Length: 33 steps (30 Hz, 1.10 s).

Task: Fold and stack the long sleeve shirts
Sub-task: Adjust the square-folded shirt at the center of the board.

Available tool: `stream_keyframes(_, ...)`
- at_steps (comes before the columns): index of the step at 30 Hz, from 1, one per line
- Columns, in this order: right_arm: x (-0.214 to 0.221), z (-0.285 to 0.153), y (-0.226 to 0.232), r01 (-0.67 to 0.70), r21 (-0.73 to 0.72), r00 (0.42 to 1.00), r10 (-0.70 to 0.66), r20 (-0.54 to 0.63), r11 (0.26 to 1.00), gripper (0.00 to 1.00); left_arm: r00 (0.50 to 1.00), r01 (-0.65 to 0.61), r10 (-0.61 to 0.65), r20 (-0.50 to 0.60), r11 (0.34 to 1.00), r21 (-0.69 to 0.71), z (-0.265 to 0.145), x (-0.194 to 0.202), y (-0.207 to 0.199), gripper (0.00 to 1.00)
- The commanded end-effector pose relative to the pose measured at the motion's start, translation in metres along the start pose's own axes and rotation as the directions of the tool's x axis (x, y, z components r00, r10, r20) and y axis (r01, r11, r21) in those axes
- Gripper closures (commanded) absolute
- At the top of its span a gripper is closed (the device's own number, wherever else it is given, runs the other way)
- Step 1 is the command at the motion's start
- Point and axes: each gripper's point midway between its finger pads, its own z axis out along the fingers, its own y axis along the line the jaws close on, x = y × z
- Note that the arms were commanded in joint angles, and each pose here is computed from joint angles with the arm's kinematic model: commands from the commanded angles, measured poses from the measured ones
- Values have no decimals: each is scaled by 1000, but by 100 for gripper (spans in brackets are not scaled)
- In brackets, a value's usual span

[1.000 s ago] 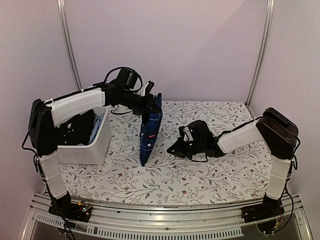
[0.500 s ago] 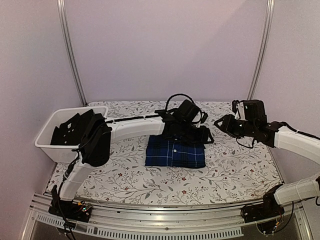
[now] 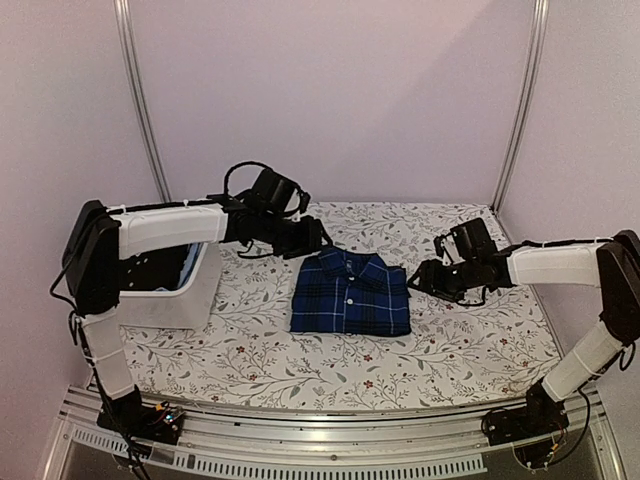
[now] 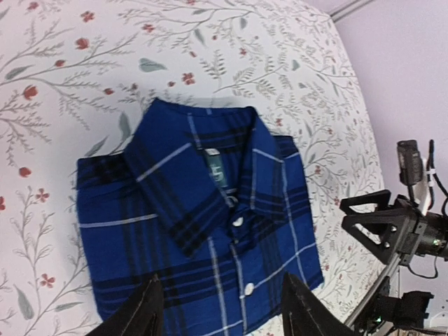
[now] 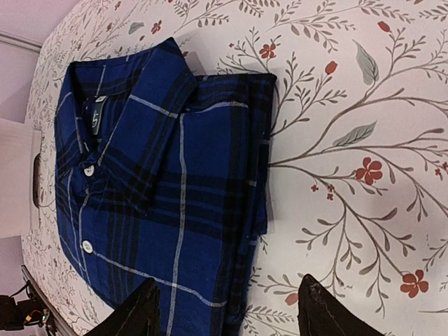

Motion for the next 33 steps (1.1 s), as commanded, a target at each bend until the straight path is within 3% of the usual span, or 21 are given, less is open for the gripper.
stream_keyframes(1,-12,18,0,60,33,998,-60,-9,998,34,999,16,-18,-30,997,-70,2,14,44,43)
stream_keyframes(11,-16,57,-7,122,161,991,-112,-69,979,37,994,34,-55,-97,978,-205,22,30,104,42)
stream_keyframes(22,-1,83,-14,170,244,981,-141,-132,955,44,980,59,-92,-174,980,-189,47,59,118,38)
stream_keyframes(28,11,95,-15,182,261,976,-142,-166,948,50,970,103,-144,-197,973,-204,54,75,125,43)
stream_keyframes(33,16,99,-8,181,248,974,-139,-178,952,67,961,134,-169,-220,977,-164,61,87,112,56)
